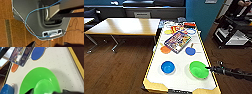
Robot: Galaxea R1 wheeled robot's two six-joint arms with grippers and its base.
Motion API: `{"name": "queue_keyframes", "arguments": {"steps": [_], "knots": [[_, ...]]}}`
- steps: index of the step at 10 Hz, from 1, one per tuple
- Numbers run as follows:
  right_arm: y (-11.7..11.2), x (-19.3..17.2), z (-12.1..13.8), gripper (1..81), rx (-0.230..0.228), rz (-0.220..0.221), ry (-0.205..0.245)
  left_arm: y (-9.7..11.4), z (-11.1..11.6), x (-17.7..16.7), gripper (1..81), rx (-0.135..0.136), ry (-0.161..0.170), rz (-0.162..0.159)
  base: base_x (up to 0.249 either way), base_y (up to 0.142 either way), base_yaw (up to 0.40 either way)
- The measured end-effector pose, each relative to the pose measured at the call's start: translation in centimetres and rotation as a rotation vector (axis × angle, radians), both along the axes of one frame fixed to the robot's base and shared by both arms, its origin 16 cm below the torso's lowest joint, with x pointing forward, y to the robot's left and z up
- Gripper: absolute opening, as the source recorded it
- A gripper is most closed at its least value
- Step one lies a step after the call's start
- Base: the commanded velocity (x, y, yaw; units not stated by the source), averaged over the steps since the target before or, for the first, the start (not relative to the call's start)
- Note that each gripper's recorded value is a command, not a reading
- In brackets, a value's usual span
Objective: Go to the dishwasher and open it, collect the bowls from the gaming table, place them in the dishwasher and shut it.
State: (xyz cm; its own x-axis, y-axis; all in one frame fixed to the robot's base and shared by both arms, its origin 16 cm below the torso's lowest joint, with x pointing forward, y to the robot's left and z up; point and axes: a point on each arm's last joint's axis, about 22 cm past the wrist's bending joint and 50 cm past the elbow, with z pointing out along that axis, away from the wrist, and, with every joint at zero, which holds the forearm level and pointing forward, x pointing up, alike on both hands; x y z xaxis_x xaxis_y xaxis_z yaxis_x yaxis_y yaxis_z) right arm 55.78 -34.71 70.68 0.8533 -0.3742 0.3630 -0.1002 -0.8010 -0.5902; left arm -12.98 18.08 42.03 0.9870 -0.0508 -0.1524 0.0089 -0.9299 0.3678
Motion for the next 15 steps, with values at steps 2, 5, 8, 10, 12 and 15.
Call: {"name": "queue_keyframes", "arguments": {"steps": [2,5,8,10,12,15], "knots": [[0.4,-1.7,-2.8,81.1,-0.002,-0.009,0.049,0.0,0.0,0.0,81.1,0.001,0.001,0.003,0.0,0.0,0.0],[1.6,-3.4,-5.0,81.1,0.022,-0.022,0.09,0.0,0.0,0.0,81.1,0.001,0.002,0.005,0.0,0.0,0.0],[1.5,-4.2,-6.4,81.1,0.028,-0.043,0.096,0.0,0.0,0.0,81.1,0.002,0.003,0.006,0.0,0.0,0.0],[2.5,-3.9,-6.3,81.1,0.046,-0.04,0.087,0.2,0.0,0.0,81.1,0.008,0.006,0.016,0.0,0.0,0.0],[2.0,-4.0,-6.2,81.1,0.044,-0.051,0.09,0.6,-0.1,-0.1,81.1,0.016,0.007,0.016,0.0,0.0,0.0],[3.2,-3.3,-5.5,81.1,0.065,-0.039,0.073,0.8,-0.1,-0.1,81.1,0.019,0.008,0.017,0.0,0.0,0.0]]}}
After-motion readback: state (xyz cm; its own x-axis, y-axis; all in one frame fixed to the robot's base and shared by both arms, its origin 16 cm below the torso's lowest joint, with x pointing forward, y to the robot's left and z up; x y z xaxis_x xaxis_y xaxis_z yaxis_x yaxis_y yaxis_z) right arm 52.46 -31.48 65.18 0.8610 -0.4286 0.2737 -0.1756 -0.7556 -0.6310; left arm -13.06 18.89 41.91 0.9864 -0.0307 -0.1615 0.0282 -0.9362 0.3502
